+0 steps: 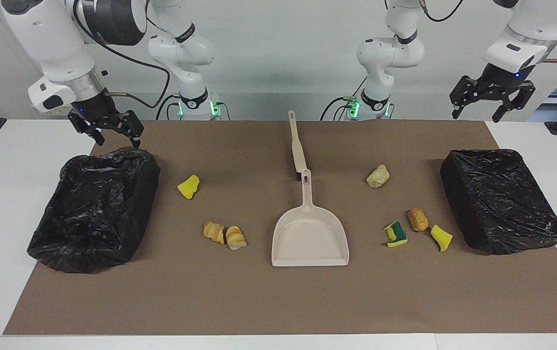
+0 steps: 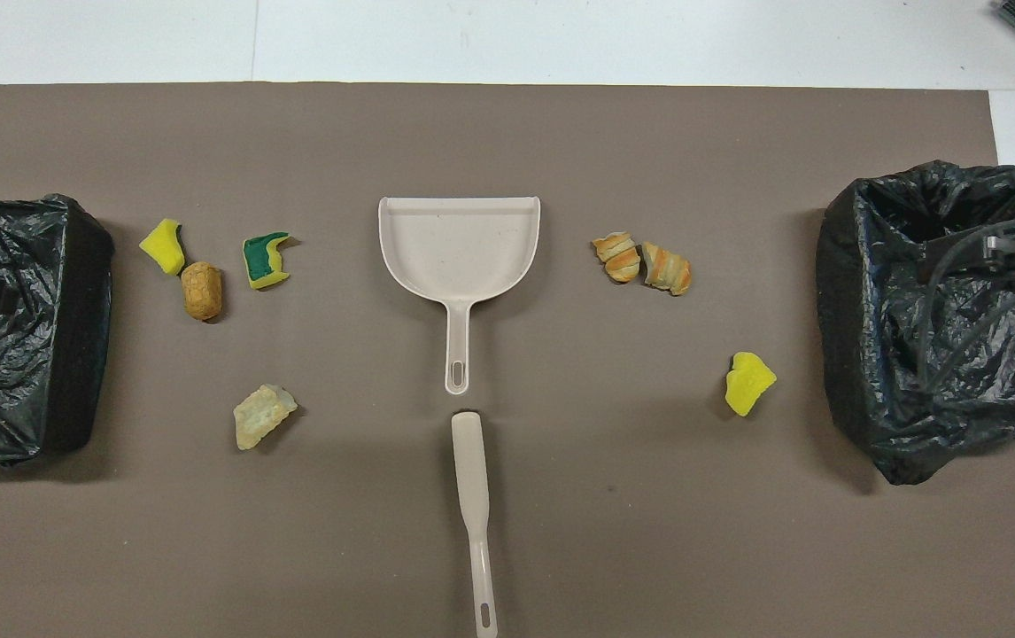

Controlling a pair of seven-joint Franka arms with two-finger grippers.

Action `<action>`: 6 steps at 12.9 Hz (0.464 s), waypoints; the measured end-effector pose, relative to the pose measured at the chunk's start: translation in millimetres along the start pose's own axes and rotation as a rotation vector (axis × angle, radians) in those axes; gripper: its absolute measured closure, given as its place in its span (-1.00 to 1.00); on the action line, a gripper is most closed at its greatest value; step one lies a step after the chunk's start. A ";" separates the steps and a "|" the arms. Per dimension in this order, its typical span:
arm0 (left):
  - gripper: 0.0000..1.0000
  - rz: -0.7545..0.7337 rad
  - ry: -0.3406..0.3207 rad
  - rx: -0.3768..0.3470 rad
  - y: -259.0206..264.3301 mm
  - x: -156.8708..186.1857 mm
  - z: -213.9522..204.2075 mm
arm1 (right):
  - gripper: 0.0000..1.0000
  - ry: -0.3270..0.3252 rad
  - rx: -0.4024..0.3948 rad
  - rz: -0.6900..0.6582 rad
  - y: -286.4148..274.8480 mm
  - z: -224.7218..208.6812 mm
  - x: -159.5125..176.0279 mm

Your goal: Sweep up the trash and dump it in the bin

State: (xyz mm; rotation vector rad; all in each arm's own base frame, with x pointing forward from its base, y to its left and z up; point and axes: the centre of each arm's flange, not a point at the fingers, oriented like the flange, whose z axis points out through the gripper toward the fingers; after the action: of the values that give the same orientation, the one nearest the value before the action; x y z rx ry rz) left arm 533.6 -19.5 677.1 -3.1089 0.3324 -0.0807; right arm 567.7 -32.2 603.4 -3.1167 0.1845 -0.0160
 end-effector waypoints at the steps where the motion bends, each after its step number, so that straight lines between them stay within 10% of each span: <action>1: -1.00 0.000 0.000 0.000 0.0 0.0 0.0 | -1.00 -0.007 0.000 -0.001 -0.5 0.1 -0.8; 6: -1.00 0.000 0.000 0.000 0.0 0.0 0.0 | -1.00 -0.022 -0.001 -0.009 -4.8 -3.3 -4.6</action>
State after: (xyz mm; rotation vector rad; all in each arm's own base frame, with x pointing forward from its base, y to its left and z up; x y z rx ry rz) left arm 533.6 -19.5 677.1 -3.1089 0.3323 -0.0807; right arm 563.7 -26.9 606.8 -3.1175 0.1701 0.0188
